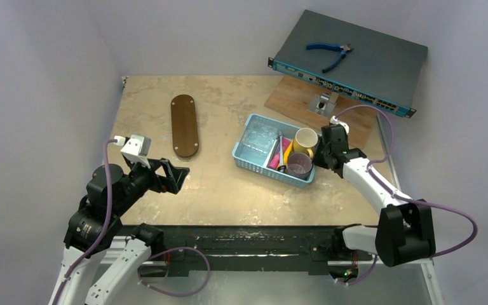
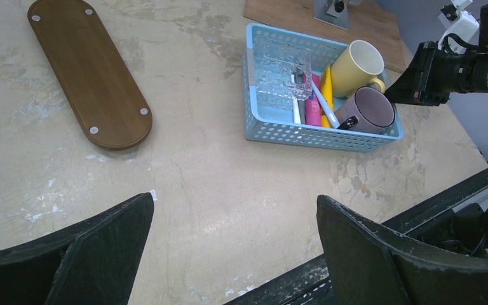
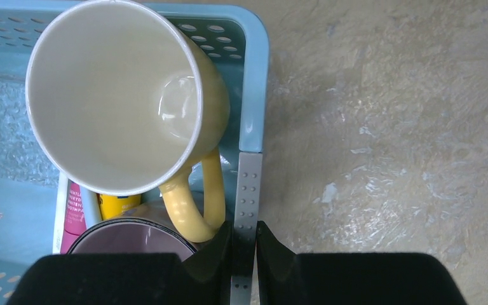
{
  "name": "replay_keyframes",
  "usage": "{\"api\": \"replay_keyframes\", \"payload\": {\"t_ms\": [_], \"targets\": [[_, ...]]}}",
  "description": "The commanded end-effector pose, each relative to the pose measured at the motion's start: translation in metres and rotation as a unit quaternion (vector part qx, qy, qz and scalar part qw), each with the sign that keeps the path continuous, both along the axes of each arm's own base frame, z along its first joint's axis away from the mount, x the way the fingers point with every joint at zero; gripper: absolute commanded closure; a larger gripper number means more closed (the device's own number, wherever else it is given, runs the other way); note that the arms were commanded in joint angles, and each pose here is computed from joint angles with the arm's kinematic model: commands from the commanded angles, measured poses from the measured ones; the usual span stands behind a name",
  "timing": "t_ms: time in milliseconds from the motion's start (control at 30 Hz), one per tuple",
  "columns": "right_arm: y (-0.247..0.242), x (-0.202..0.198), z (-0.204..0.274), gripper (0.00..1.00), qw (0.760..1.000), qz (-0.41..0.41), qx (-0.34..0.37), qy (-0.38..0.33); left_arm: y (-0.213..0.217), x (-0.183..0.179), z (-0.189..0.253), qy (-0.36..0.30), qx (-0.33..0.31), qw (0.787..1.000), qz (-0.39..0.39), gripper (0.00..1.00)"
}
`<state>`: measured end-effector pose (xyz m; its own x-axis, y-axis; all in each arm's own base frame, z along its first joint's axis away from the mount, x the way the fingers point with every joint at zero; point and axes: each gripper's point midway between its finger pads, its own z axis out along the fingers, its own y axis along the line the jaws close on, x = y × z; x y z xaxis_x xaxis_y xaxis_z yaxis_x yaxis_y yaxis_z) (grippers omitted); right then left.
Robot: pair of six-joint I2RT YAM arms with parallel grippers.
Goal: Prepare toiletry sets of a toothbrush and toothpaste on the tray
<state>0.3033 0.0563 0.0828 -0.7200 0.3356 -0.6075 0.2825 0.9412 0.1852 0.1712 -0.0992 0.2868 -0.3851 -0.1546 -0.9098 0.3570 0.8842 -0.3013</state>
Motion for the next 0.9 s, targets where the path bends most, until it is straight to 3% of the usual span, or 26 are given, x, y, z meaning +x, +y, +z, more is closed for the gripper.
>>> {"api": "replay_keyframes", "payload": {"t_ms": [0,867], "targets": [[0.039,0.012,0.022,1.0,0.995,0.092,0.031,-0.026,0.002,0.005,0.0,-0.001,0.001,1.0,0.009,0.01],[0.082,0.079,0.045,1.0,0.993,0.106,0.011,-0.057,0.005,0.013,-0.009,0.018,0.015,0.999,0.025,0.0]]}}
